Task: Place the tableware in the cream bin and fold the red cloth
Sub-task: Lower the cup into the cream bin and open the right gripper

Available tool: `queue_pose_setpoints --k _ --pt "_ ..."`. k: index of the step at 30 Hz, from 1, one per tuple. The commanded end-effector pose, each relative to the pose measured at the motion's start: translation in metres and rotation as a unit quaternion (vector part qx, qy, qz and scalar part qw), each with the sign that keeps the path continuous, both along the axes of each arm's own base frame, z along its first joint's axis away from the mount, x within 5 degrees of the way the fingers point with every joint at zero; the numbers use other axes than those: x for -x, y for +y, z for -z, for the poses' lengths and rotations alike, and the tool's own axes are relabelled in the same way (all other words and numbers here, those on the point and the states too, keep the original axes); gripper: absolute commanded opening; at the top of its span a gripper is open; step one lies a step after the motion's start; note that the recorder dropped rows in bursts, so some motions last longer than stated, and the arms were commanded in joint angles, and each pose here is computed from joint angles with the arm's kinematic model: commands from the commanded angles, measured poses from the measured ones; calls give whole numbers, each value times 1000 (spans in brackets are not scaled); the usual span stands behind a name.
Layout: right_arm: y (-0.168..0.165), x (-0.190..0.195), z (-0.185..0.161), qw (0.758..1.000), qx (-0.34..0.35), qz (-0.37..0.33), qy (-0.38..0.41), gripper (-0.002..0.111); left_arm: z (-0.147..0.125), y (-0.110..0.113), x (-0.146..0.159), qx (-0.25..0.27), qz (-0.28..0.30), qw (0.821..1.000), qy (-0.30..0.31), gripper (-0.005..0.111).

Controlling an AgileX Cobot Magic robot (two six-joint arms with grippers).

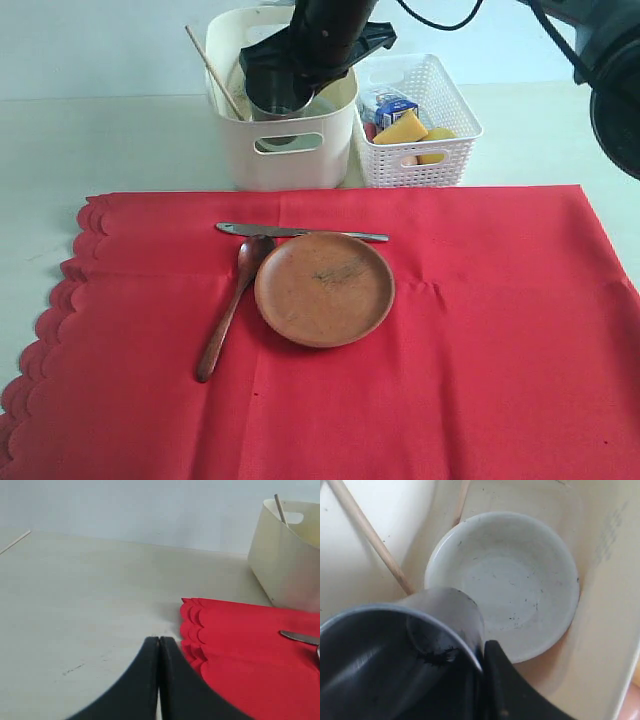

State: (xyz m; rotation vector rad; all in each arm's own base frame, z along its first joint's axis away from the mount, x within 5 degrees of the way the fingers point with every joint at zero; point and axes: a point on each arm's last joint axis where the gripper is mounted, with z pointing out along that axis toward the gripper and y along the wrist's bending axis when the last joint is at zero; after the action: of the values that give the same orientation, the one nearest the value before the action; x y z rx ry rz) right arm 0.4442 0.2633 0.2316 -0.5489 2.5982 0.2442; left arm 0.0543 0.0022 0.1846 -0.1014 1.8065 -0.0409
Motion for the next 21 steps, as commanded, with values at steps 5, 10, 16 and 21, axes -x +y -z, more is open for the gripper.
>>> queue_pose_setpoints --k 5,10,16,21 --pt "-2 -1 9 1000 7 9 19 23 0 0 0 2 3 1000 -4 1" --pt "-2 -1 0 1000 0 9 8 50 0 0 0 2 3 1000 -4 1" --pt "-5 4 -15 1000 0 9 1 70 0 0 0 2 3 1000 -4 1" --pt "-10 12 -39 1000 -5 9 -4 70 0 0 0 2 3 1000 -4 1"
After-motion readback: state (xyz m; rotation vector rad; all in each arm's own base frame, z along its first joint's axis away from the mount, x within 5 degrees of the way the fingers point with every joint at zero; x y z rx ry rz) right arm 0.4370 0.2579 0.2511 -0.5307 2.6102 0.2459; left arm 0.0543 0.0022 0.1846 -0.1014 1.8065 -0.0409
